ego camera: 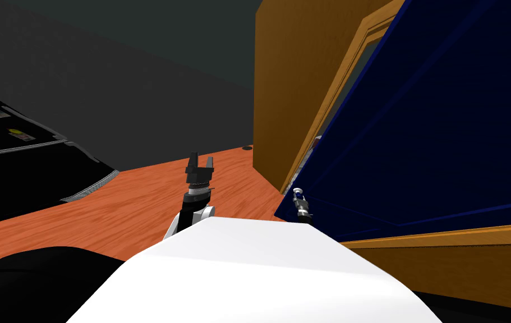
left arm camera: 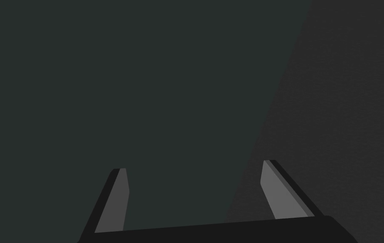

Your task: Pull the door open

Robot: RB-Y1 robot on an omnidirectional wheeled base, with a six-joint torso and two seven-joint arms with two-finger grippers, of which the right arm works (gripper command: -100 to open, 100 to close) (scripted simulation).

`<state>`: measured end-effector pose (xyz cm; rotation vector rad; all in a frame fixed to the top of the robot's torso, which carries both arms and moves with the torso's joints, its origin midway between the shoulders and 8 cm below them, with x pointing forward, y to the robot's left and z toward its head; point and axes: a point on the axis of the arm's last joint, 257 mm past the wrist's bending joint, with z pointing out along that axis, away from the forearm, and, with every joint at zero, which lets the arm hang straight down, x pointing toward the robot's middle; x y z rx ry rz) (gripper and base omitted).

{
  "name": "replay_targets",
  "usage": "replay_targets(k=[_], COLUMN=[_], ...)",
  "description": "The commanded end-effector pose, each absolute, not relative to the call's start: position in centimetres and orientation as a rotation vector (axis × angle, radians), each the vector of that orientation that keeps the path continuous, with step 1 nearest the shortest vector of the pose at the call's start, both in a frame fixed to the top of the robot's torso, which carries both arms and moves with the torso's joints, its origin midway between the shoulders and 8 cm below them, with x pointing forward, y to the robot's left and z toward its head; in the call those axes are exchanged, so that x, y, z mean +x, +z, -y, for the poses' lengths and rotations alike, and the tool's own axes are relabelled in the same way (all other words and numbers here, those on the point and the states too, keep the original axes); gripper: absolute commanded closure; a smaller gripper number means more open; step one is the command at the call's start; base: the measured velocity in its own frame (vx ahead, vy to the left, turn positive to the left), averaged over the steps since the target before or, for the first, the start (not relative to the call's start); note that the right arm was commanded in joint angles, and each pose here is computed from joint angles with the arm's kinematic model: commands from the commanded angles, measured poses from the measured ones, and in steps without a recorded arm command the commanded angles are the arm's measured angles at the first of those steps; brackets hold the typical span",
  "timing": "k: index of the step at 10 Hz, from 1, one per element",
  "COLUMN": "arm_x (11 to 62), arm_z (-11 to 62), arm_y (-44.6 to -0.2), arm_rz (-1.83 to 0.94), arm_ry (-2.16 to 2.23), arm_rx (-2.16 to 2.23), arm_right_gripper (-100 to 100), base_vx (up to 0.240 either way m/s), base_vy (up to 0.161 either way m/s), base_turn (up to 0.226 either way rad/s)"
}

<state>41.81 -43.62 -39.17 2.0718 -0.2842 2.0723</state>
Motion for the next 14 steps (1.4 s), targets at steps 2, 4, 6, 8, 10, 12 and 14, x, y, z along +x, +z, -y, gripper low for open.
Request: replay_targets(k=[2, 4, 6, 8, 10, 12, 14], arm_x=[41.4, 41.2, 41.1, 40.5, 40.0, 39.5, 38.9], arm_z=[43.1, 42.7, 42.5, 42.0, 41.6, 41.2, 40.8], arm_y=[-39.2, -39.2, -39.3, -39.4, -39.3, -39.2, -39.2], arm_rz=[0.247, 0.218, 0.21, 0.172, 0.136, 0.099, 0.062], arm_ry=[2.094, 2.113, 2.11, 2.13, 2.151, 2.172, 2.192], arm_rx=[2.096, 2.112, 2.12, 2.142, 2.156, 2.173, 2.192], arm_right_gripper=[100, 100, 100, 100, 100, 100, 100], base_vx=[-0.224, -0.242, -0.167, -0.162, -0.21, -0.207, -0.214], base_vy=[-0.021, -0.01, -0.021, -0.024, -0.051, -0.034, -0.044], base_turn=[0.091, 0.081, 0.055, 0.074, 0.087, 0.066, 0.074])
